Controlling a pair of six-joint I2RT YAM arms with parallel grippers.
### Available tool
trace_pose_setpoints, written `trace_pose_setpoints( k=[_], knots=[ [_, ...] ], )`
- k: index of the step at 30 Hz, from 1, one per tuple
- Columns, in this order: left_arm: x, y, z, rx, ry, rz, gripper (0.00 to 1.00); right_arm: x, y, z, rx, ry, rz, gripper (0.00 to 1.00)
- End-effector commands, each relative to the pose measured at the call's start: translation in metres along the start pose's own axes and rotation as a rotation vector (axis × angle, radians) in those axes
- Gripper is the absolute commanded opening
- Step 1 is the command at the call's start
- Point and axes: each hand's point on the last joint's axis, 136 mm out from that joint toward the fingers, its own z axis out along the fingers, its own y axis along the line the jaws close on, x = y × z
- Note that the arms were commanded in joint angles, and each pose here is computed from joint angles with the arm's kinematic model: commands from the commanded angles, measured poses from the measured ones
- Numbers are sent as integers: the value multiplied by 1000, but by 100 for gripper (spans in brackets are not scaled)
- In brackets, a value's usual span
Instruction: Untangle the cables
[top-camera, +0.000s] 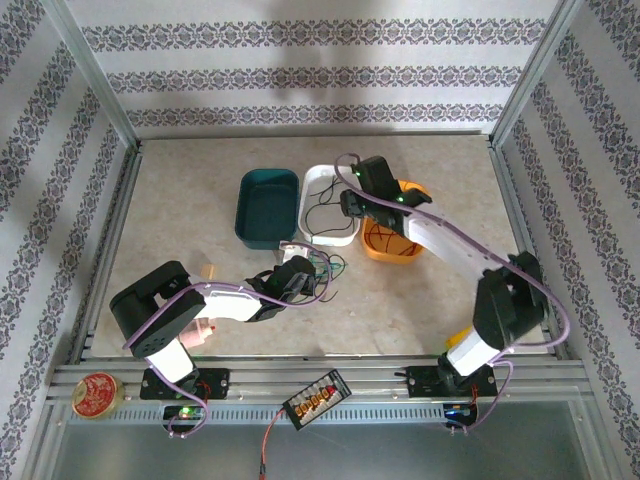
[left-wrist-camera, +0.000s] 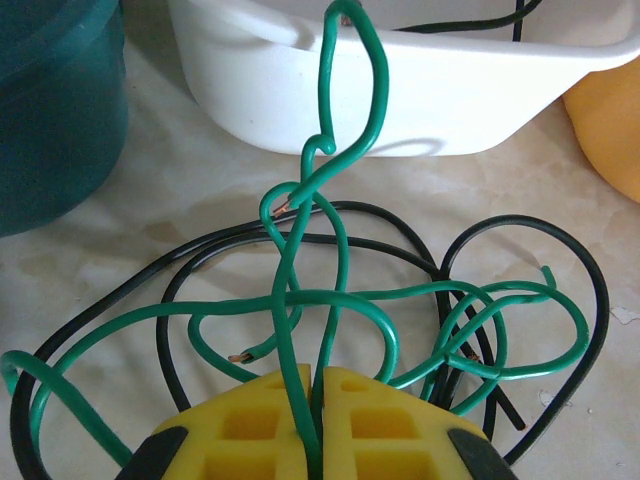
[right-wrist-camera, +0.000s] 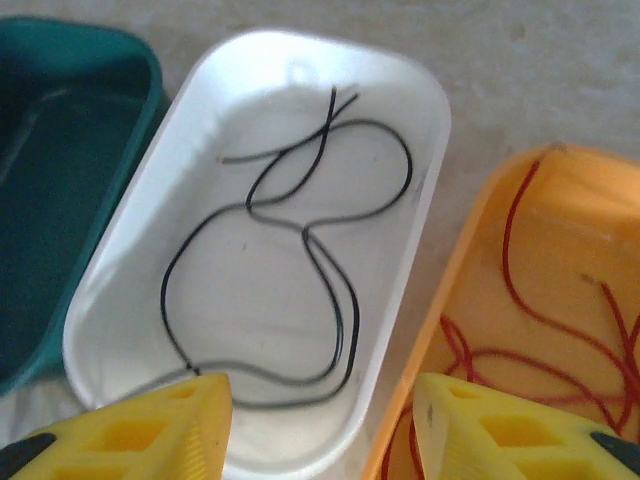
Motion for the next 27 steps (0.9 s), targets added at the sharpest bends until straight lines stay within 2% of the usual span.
trace_pose_setpoints(
  k=[1, 4, 7, 9, 20, 27],
  knots=[
    [7, 6, -3, -26, 12, 4, 0, 50, 22, -4, -114, 101, -10, 51],
    [7, 6, -3, -26, 10, 2, 0, 97, 47, -13, -263, 207, -36, 52],
    [7, 6, -3, -25, 11, 2, 0, 134, 53, -13, -291, 273, -54, 52],
    [7, 5, -2, -24, 13, 4, 0, 144, 52, -8, -280, 296, -35, 53],
    [7, 8, -3, -33, 9, -1, 0, 145, 54, 32, -247, 296, 0, 46],
    [7, 7, -3, -32, 12, 3, 0, 142, 39, 44, -179, 282, 17, 41]
  ],
)
